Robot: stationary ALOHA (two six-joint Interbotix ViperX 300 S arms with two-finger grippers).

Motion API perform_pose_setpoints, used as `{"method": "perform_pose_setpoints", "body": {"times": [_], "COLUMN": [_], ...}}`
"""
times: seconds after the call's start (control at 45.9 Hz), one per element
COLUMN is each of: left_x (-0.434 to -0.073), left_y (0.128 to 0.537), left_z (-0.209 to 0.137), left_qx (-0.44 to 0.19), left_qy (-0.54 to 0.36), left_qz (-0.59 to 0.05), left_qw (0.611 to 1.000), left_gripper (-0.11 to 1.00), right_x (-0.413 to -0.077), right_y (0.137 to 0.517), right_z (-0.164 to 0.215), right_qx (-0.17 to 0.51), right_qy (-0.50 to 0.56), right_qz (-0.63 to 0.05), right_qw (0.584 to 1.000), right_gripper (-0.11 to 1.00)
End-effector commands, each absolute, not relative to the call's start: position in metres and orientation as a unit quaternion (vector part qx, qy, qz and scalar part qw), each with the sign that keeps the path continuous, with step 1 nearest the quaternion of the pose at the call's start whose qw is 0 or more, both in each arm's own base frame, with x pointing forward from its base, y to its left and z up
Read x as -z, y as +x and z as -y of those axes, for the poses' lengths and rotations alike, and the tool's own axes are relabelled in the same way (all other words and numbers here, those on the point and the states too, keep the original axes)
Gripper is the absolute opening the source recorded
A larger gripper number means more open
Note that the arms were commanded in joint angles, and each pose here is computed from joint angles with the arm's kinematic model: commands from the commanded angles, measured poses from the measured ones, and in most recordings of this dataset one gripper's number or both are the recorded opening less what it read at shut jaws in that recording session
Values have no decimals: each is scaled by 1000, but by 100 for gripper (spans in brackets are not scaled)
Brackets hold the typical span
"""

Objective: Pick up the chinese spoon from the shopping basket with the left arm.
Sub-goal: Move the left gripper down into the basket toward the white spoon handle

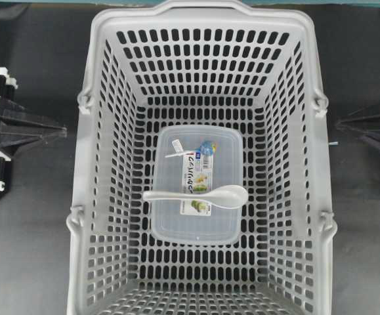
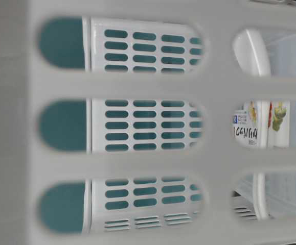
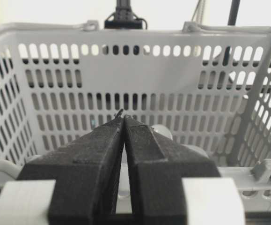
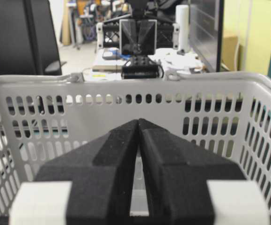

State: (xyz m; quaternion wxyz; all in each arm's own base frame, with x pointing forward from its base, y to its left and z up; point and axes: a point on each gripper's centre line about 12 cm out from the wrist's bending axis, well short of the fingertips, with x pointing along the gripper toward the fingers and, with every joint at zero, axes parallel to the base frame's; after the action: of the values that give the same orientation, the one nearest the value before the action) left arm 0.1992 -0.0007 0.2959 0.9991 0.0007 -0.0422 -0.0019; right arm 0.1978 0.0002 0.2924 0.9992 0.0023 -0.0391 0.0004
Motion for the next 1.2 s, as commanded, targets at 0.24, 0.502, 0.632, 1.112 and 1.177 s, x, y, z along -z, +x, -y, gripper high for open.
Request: {"method": "perform_pose_setpoints", "body": {"times": [0.24,0.502,0.632,1.112,1.177], "left_x": [-334,-351,-352,-314,-307], "left_y": [225,271,298,393,402], "left_z": [6,20,27,49,51], "left_qx": [13,34,40,45,44], "left_qy": [-5,3,8,19,21], "left_qz": [-27,-128,-180,-376,-392], "left_qw": [1000,991,983,925,919], "left_gripper": [0,0,0,1,2], "right_x": [-293,-294,-292,-292,-292], "right_y": [199,199,199,199,199], "right_z": [0,0,0,0,0], "right_qx": [0,0,0,-1,-1], "right_qy": [25,26,27,27,26], "right_qz": [35,35,30,28,28], "right_qw": [999,999,999,999,999], "right_gripper": [0,0,0,38,50]}}
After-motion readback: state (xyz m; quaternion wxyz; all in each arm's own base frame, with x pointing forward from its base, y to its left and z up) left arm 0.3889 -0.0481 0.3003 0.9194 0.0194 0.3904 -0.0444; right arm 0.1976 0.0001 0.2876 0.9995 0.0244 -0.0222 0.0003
